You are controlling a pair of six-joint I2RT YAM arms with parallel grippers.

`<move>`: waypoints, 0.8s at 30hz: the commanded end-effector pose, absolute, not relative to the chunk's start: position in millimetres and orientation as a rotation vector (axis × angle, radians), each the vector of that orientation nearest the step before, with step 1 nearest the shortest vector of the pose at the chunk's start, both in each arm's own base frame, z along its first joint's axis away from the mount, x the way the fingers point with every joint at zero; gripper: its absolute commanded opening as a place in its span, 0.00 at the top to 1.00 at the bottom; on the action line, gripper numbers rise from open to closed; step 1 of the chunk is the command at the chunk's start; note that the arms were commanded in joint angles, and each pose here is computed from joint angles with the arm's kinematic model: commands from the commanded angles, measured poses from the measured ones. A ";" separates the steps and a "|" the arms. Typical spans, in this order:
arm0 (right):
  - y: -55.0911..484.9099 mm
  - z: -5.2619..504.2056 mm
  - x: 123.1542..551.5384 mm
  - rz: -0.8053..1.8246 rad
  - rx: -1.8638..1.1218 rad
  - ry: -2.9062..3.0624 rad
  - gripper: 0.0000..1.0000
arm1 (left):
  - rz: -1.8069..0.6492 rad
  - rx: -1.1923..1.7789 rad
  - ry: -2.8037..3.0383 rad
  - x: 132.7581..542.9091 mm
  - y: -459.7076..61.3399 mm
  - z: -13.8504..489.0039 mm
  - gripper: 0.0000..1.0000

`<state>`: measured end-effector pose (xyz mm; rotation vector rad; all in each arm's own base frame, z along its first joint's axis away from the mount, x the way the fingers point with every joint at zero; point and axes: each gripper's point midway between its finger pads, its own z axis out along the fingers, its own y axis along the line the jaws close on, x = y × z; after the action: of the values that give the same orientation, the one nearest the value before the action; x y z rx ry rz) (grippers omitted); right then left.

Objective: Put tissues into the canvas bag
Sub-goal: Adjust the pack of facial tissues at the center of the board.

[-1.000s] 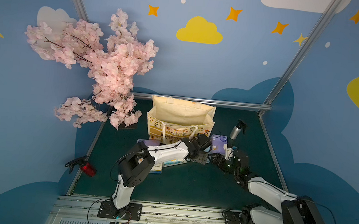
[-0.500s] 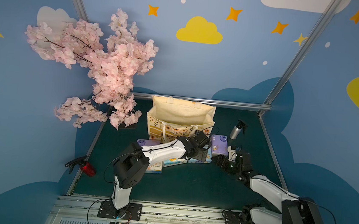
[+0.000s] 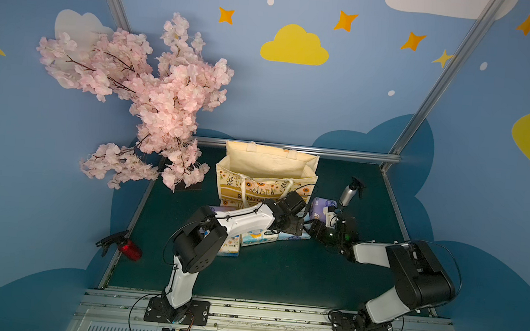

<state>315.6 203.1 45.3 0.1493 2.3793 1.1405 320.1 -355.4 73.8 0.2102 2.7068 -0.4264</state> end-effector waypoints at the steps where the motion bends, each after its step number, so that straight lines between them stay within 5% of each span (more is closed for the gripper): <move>1: 219.8 54.5 304.2 1.263 0.114 2.335 0.27 | -0.539 0.257 2.742 302.9 -370.9 64.9 0.03; 12: 187.8 97.6 241.6 1.138 0.237 2.331 0.27 | -0.755 0.383 2.664 278.4 -402.0 106.6 0.02; 24: 149.5 55.2 194.9 0.968 0.329 2.501 0.23 | -0.652 0.418 2.685 257.9 -376.2 110.6 0.01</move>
<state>204.8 153.0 60.4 0.3453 2.4535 0.9907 253.5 -381.4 95.0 0.4210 2.7311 -0.6499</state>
